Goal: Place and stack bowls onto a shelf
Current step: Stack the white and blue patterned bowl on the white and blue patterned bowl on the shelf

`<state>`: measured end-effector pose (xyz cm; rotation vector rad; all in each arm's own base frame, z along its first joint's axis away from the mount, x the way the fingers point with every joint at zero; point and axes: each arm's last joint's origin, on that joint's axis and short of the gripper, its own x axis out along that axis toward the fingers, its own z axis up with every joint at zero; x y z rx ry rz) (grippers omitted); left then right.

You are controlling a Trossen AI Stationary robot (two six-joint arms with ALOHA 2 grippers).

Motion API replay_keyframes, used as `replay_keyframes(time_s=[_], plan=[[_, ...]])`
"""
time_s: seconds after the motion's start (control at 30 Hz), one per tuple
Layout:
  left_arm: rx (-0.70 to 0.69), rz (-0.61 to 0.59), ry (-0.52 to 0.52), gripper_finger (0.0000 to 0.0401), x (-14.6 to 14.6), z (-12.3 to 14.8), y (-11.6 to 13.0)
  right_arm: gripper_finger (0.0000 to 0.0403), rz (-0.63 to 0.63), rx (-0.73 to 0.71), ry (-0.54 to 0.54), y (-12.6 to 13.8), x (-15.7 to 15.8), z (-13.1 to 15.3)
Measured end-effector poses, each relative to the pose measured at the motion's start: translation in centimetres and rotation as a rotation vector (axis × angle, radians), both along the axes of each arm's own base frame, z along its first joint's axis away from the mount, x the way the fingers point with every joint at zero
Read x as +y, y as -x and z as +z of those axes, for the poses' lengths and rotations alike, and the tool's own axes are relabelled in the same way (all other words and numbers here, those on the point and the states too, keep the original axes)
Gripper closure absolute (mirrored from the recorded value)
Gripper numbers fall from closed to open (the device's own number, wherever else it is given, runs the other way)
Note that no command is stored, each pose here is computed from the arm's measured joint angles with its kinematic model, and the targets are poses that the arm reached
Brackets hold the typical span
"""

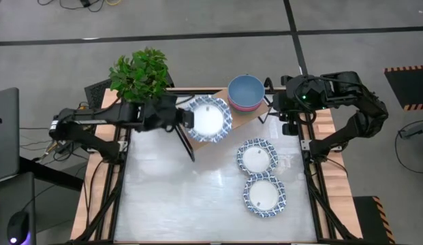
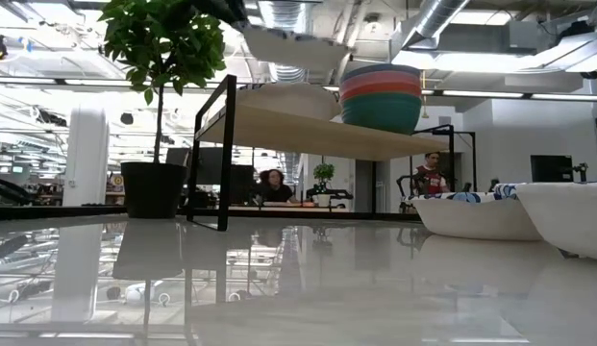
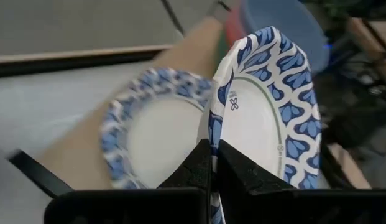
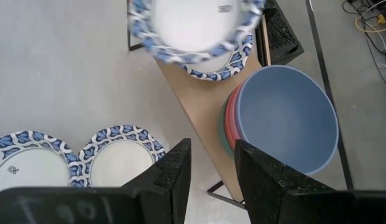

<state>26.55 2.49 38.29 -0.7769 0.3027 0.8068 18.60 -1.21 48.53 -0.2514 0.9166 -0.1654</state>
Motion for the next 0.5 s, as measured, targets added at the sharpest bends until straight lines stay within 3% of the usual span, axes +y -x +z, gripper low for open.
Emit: replay_keyframes(time_s=[0.13, 0.5], plan=[[0.002, 0.066, 0.011, 0.0401, 2.3, -0.3, -0.2, 0.0253, -0.006, -0.002, -0.005, 0.0, 0.0, 0.0], [0.076, 0.047, 0.152, 0.0401, 6.1, -2.8, -1.0, 0.0253, -0.006, -0.001, -0.005, 0.0, 0.0, 0.0]])
